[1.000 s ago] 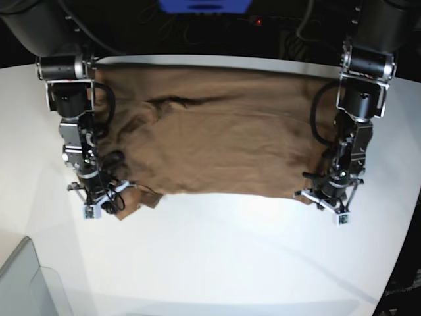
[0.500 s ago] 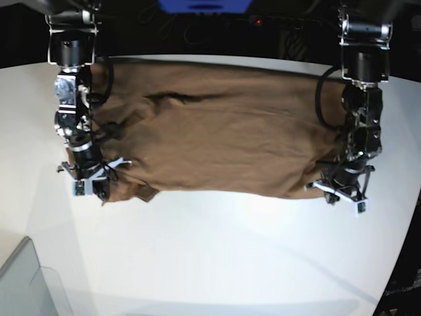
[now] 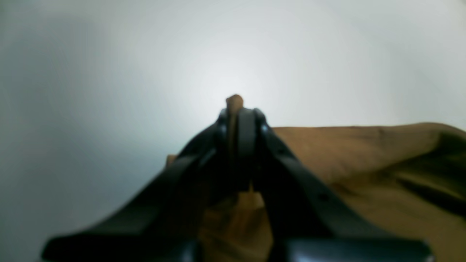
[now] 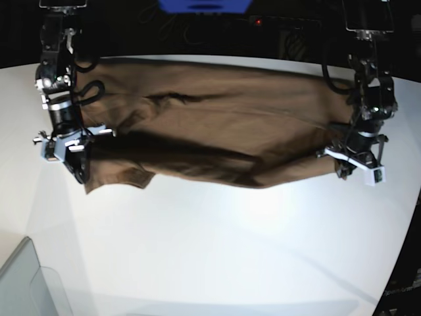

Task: Layout the t-shirt on the table in an organized manner, then fold the t-shirt properly
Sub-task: 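Lift the hem with both grippers and fold it over onto the shoulders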

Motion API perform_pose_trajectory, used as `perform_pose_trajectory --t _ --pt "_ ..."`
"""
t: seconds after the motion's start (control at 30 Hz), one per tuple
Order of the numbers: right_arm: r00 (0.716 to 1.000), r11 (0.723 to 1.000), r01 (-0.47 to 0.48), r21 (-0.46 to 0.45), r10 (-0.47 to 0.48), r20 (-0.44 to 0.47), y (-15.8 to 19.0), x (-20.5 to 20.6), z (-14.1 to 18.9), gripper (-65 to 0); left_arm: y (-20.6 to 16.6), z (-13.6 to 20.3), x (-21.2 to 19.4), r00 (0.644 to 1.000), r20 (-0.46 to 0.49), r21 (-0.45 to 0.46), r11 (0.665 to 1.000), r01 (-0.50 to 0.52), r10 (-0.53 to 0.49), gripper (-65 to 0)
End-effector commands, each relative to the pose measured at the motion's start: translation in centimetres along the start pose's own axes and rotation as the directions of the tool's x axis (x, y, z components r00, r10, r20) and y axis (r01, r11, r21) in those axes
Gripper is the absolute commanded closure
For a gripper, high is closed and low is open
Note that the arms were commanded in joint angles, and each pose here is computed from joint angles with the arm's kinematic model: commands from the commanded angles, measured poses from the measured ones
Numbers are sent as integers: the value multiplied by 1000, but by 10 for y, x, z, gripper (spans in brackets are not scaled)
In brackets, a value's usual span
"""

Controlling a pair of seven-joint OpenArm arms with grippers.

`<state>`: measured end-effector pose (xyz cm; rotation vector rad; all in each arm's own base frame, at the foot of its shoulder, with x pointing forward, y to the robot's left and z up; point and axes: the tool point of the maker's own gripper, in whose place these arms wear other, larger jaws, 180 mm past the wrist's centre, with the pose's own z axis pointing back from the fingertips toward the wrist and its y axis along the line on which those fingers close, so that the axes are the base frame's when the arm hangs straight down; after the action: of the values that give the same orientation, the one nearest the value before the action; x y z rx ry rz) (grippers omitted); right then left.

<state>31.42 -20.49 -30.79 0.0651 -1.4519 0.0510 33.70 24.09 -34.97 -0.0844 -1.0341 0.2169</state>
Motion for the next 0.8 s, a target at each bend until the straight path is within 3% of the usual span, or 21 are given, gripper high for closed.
perform_pose_trajectory --t 0.0,0.33,0.77 --pt "999 1000 5 -7 -5 41 -5 11 5 0 1 6 22 997 74 -1 1000 14 -14 0" --pt "998 1000 28 -7 -29 -54 0 -15 57 0 -6 47 -3 997 47 -21 998 55 -54 0" --pt "988 999 35 -13 -36 -148 1 -44 93 0 32 76 -34 998 -31 68 996 64 -62 0"
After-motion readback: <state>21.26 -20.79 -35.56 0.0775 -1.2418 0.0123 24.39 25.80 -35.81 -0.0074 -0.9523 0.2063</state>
